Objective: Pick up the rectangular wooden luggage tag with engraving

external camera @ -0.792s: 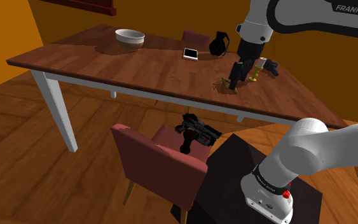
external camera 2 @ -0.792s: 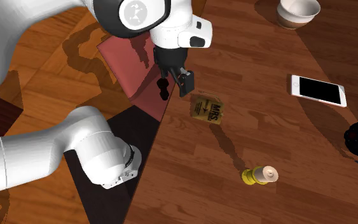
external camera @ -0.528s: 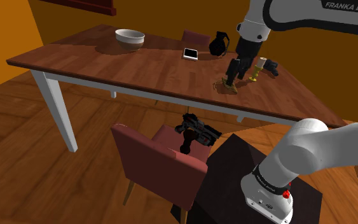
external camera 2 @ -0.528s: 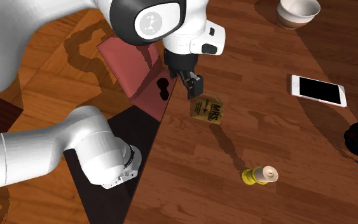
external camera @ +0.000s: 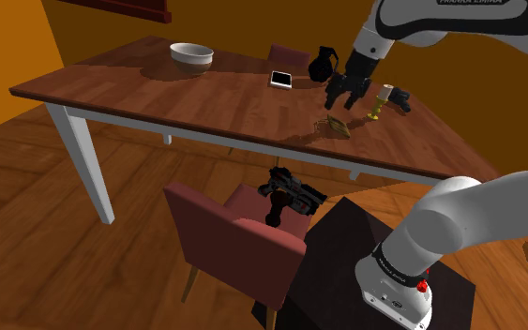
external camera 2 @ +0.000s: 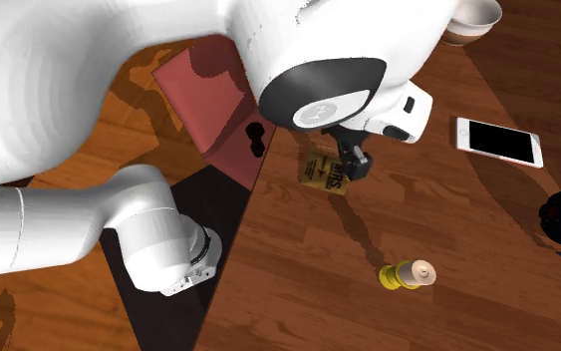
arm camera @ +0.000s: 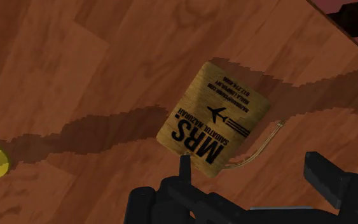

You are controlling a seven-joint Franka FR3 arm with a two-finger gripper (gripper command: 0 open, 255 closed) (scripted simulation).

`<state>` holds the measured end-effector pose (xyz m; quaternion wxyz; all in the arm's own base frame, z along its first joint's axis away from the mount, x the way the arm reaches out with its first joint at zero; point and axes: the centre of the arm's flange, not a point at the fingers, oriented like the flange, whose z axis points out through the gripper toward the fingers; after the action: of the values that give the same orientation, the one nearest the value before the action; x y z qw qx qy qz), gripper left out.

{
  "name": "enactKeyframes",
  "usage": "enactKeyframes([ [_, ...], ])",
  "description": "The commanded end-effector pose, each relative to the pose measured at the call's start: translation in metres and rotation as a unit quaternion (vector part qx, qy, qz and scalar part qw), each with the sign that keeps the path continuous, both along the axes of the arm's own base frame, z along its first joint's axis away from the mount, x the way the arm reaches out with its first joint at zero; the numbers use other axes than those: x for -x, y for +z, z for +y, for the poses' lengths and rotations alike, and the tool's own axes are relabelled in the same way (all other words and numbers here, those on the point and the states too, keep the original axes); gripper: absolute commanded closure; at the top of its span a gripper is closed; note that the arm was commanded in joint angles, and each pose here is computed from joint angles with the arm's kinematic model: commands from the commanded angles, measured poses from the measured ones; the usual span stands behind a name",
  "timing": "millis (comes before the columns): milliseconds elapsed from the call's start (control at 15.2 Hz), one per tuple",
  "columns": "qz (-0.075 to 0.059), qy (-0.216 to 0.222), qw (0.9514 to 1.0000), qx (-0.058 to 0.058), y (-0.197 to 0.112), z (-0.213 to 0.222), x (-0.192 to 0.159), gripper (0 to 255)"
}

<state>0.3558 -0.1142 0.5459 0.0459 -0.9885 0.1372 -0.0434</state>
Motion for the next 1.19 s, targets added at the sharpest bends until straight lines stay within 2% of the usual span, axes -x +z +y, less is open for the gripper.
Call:
enactKeyframes([
  [0, -0.016, -0.035, 0.9991, -0.017, -0.006, -0.025, -0.012, 0],
  [66, -0.023, -0.051, 0.9981, -0.025, -0.008, -0.038, -0.015, 0],
  [132, -0.026, -0.058, 0.9975, -0.029, -0.010, -0.044, -0.017, 0],
  [726, -0.026, -0.058, 0.9975, -0.029, -0.050, -0.044, -0.017, 0],
  [792, -0.026, -0.058, 0.9975, -0.029, -0.050, -0.044, -0.017, 255],
  [1122, -0.026, -0.058, 0.9975, -0.029, -0.050, -0.044, -0.017, 255],
])
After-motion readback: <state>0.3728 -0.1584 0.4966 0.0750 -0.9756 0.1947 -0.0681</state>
